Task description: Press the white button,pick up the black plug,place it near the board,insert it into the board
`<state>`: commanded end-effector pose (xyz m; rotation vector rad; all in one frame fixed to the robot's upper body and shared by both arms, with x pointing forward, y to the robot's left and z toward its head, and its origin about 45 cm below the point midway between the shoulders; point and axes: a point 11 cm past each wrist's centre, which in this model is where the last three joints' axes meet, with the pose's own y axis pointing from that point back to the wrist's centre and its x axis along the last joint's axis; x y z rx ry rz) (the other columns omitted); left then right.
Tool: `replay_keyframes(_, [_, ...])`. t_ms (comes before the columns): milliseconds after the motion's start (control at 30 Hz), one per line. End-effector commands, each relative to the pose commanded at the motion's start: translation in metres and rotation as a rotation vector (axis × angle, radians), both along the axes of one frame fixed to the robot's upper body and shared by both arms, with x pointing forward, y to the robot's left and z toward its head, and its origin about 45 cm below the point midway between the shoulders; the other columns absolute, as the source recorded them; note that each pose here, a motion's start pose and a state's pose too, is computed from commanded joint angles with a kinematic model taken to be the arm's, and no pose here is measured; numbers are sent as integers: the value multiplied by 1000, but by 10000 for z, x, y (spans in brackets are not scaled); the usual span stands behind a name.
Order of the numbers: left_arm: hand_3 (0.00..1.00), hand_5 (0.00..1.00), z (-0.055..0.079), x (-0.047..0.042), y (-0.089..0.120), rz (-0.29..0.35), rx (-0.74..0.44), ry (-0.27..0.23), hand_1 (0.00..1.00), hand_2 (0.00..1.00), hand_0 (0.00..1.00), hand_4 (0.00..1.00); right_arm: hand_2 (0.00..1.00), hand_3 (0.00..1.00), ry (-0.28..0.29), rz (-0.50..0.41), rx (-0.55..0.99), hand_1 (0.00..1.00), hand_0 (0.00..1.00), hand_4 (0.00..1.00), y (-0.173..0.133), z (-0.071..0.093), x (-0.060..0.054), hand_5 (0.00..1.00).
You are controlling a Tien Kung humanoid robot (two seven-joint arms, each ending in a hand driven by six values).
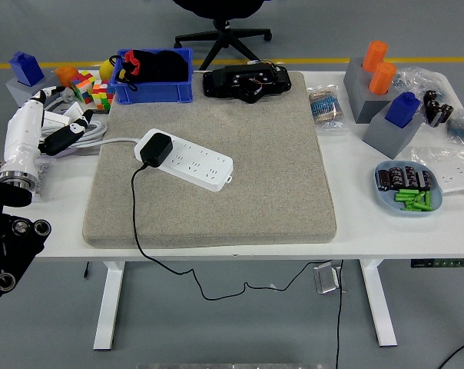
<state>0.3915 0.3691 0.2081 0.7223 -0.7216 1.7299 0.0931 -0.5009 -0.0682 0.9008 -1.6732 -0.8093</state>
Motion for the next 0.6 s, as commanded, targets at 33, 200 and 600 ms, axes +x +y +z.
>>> replay_keyframes(33, [806, 634, 20, -6, 32, 9, -2, -7, 925, 865, 928, 820, 783, 767, -6, 3, -1, 761, 789, 796, 1, 8, 37, 589])
replay_keyframes(200, [806, 630, 83, -30, 131, 32, 1, -27, 923, 865, 929, 819, 781, 767, -18, 35, -7, 761, 790, 795, -5, 50, 193, 588])
replay_keyframes(600, [797, 612, 12, -172, 136, 47, -26, -29, 922, 862, 931, 820, 780, 766, -17, 15, -6, 761, 788, 795, -30, 43, 102, 592])
